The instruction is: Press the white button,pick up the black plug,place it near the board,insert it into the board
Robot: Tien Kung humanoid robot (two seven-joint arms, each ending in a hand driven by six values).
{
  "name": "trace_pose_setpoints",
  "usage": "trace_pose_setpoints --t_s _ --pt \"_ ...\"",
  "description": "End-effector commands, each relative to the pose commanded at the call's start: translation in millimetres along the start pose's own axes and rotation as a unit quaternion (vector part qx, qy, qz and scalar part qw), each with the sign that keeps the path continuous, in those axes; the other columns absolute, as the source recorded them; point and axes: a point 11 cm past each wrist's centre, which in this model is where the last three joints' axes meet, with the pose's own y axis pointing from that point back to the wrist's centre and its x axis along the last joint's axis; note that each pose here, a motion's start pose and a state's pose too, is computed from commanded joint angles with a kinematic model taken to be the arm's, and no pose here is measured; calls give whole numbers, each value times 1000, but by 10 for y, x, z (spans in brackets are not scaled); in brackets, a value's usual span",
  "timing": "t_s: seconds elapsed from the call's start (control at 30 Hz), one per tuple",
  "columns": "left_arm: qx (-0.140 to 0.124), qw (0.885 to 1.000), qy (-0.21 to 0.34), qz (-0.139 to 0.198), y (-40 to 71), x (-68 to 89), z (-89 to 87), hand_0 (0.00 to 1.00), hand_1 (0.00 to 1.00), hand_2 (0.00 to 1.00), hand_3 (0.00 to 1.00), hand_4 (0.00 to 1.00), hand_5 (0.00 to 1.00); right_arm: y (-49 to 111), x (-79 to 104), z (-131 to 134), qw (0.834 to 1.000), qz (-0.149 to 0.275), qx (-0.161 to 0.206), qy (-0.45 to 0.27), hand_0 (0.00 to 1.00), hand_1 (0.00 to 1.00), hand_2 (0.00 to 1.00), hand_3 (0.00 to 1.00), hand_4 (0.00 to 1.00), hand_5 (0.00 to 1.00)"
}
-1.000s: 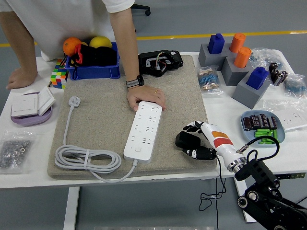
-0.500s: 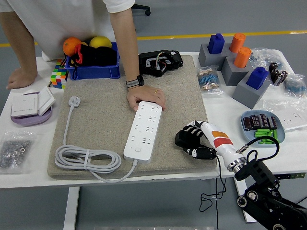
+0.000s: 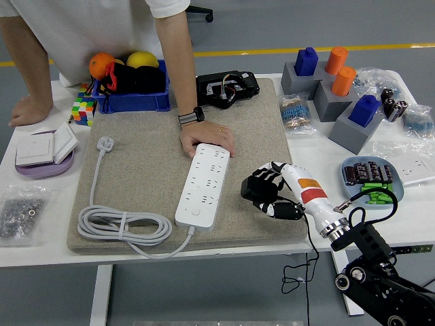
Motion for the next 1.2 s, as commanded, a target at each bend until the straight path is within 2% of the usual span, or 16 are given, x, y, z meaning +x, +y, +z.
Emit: trace_pose_setpoints --t_s 0.37,0.63,0.9,1.2 --pt "-1 1000 1 1 1 9 6 624 632 640 695 587 375 -286 -72 -510 997 -59 19 36 239 239 293 547 786 2" --pt "1 1000 0 2 0 29 -9 625 632 640 695 587 376 -433 -261 -831 993 -91 40 71 243 238 290 551 789 2" --pt "1 1000 -1 3 2 39 0 625 632 640 695 587 376 -468 -443 -890 987 -119 41 98 253 241 293 556 759 2" --pt "0 1000 -1 4 3 44 10 625 632 639 695 586 376 -547 -461 -865 985 -118 37 121 254 238 292 558 756 2"
